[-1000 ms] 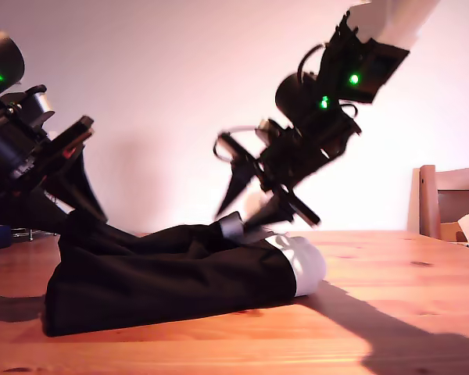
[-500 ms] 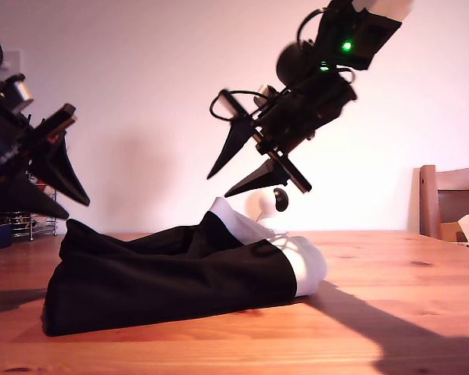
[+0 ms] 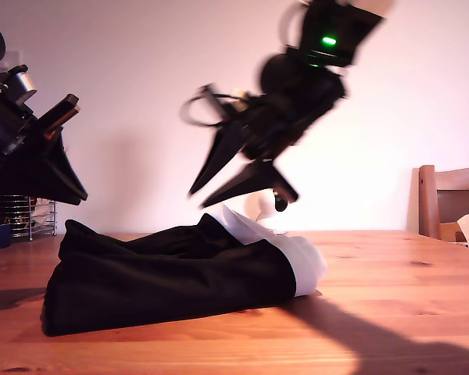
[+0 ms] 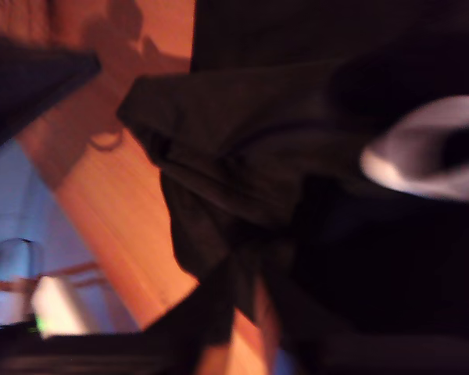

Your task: Fold the shorts in front of you. After folding it, place it to the left side.

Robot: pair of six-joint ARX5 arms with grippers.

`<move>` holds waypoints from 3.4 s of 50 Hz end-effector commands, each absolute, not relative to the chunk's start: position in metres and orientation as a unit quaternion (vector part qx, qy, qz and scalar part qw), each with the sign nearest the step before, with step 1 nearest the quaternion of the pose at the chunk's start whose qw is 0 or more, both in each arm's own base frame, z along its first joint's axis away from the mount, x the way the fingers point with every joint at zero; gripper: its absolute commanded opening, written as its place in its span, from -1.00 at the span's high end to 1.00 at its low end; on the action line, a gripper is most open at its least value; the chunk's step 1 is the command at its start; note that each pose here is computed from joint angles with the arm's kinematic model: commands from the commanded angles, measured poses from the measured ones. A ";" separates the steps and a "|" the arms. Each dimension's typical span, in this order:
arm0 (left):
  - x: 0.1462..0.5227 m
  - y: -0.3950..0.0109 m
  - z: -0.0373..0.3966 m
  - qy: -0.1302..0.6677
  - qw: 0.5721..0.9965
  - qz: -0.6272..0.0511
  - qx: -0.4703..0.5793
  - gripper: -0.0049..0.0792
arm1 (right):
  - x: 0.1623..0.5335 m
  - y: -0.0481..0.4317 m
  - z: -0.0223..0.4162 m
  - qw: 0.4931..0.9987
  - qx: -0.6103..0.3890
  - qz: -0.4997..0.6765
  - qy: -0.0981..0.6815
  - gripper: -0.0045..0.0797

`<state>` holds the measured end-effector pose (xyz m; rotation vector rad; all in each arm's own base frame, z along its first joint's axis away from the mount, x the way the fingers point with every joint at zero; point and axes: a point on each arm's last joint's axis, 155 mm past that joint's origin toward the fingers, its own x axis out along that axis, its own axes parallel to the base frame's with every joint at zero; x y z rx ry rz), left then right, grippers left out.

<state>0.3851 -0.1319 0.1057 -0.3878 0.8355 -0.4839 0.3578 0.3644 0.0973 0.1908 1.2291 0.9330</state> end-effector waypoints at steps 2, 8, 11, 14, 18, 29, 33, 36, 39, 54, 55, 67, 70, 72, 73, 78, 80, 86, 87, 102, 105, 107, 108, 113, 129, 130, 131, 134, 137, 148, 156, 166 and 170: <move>0.387 -0.133 0.107 0.399 0.866 -0.237 -0.189 0.93 | 0.360 0.372 0.087 0.719 0.075 0.419 0.550 0.92; 0.386 -0.135 0.108 0.399 0.863 -0.241 -0.193 0.93 | 0.363 0.384 0.065 0.721 0.083 0.404 0.556 0.92; 0.386 -0.135 0.108 0.400 0.863 -0.241 -0.194 0.93 | 0.368 0.387 0.056 0.722 0.093 0.397 0.559 0.92; 0.385 -0.135 0.108 0.400 0.863 -0.242 -0.194 0.93 | 0.372 0.389 0.046 0.726 0.094 0.389 0.559 0.92; 0.385 -0.136 0.108 0.400 0.862 -0.242 -0.194 0.93 | 0.369 0.388 0.035 0.721 0.092 0.383 0.570 0.92; 0.385 -0.137 0.109 0.399 0.862 -0.245 -0.195 0.93 | 0.337 0.375 0.007 0.684 0.044 0.380 0.621 0.92; 0.385 -0.137 0.109 0.400 0.861 -0.246 -0.195 0.93 | 0.325 0.372 0.004 0.671 0.024 0.387 0.633 0.92; 0.384 -0.138 0.109 0.400 0.860 -0.249 -0.196 0.93 | 0.315 0.366 0.001 0.658 0.009 0.388 0.645 0.92; 0.383 -0.140 0.110 0.401 0.858 -0.254 -0.198 0.93 | 0.302 0.355 -0.003 0.639 -0.013 0.391 0.663 0.92; 0.374 -0.150 0.113 0.407 0.841 -0.285 -0.213 0.93 | 0.251 0.270 -0.009 0.519 -0.171 0.425 0.722 0.92; 0.373 -0.151 0.113 0.409 0.839 -0.287 -0.214 0.93 | 0.252 0.264 -0.010 0.516 -0.180 0.423 0.723 0.92; 0.359 -0.160 0.111 0.431 0.815 -0.311 -0.231 0.93 | 0.291 0.200 -0.020 0.504 -0.330 0.411 0.684 0.92; 0.356 -0.162 0.112 0.434 0.810 -0.317 -0.234 0.93 | 0.307 0.192 -0.022 0.509 -0.364 0.412 0.662 0.92; 0.355 -0.163 0.112 0.435 0.808 -0.320 -0.236 0.93 | 0.319 0.188 -0.023 0.515 -0.386 0.412 0.645 0.92; 0.354 -0.164 0.113 0.435 0.806 -0.323 -0.237 0.93 | 0.324 0.189 -0.022 0.520 -0.390 0.410 0.639 0.92; 0.351 -0.166 0.114 0.436 0.801 -0.331 -0.241 0.93 | 0.347 0.195 -0.016 0.545 -0.403 0.416 0.606 0.92; 0.351 -0.167 0.115 0.436 0.800 -0.334 -0.241 0.93 | 0.354 0.199 -0.012 0.551 -0.411 0.421 0.592 0.92; 0.350 -0.168 0.116 0.436 0.799 -0.337 -0.242 0.93 | 0.371 0.216 0.006 0.566 -0.432 0.435 0.552 0.92; 0.350 -0.168 0.116 0.436 0.799 -0.337 -0.242 0.93 | 0.374 0.219 0.011 0.569 -0.435 0.436 0.544 0.92; 0.351 -0.168 0.116 0.430 0.803 -0.343 -0.230 0.93 | 0.382 0.240 0.084 0.632 -0.388 0.438 0.507 0.92; 0.350 -0.168 0.115 0.426 0.806 -0.349 -0.218 0.93 | 0.386 0.239 0.096 0.670 -0.336 0.402 0.527 0.92; 0.350 -0.169 0.114 0.425 0.808 -0.349 -0.211 0.93 | 0.388 0.237 0.103 0.695 -0.292 0.368 0.545 0.92; 0.351 -0.170 0.114 0.423 0.810 -0.350 -0.206 0.93 | 0.390 0.235 0.106 0.709 -0.262 0.344 0.557 0.92; 0.351 -0.174 0.108 0.419 0.821 -0.349 -0.166 0.93 | 0.388 0.225 0.113 0.740 -0.147 0.255 0.605 0.92; 0.336 -0.207 0.097 0.428 0.812 -0.380 -0.117 0.93 | 0.385 0.233 0.114 0.736 0.004 0.201 0.646 -0.14; 0.335 -0.207 0.097 0.429 0.811 -0.381 -0.117 0.93 | 0.385 0.234 0.113 0.736 0.003 0.201 0.647 -0.14; 0.335 -0.208 0.096 0.429 0.811 -0.381 -0.117 0.93 | 0.385 0.234 0.113 0.735 0.003 0.201 0.647 -0.14; 0.334 -0.209 0.096 0.429 0.810 -0.382 -0.116 0.93 | 0.388 0.235 0.109 0.735 0.002 0.203 0.646 -0.15; 0.334 -0.208 0.096 0.429 0.810 -0.382 -0.116 0.93 | 0.391 0.237 0.105 0.736 0.002 0.203 0.645 -0.16; 0.333 -0.208 0.095 0.433 0.808 -0.381 -0.117 0.93 | 0.413 0.239 0.092 0.754 -0.014 0.210 0.622 -0.28; 0.333 -0.208 0.095 0.433 0.808 -0.381 -0.117 0.93 | 0.432 0.239 0.082 0.771 -0.053 0.222 0.595 -0.28; 0.333 -0.208 0.095 0.433 0.808 -0.381 -0.118 0.93 | 0.453 0.248 0.079 0.791 -0.055 0.236 0.561 -0.28; 0.333 -0.208 0.095 0.433 0.808 -0.381 -0.118 0.93 | 0.458 0.246 0.078 0.798 -0.064 0.231 0.553 -0.28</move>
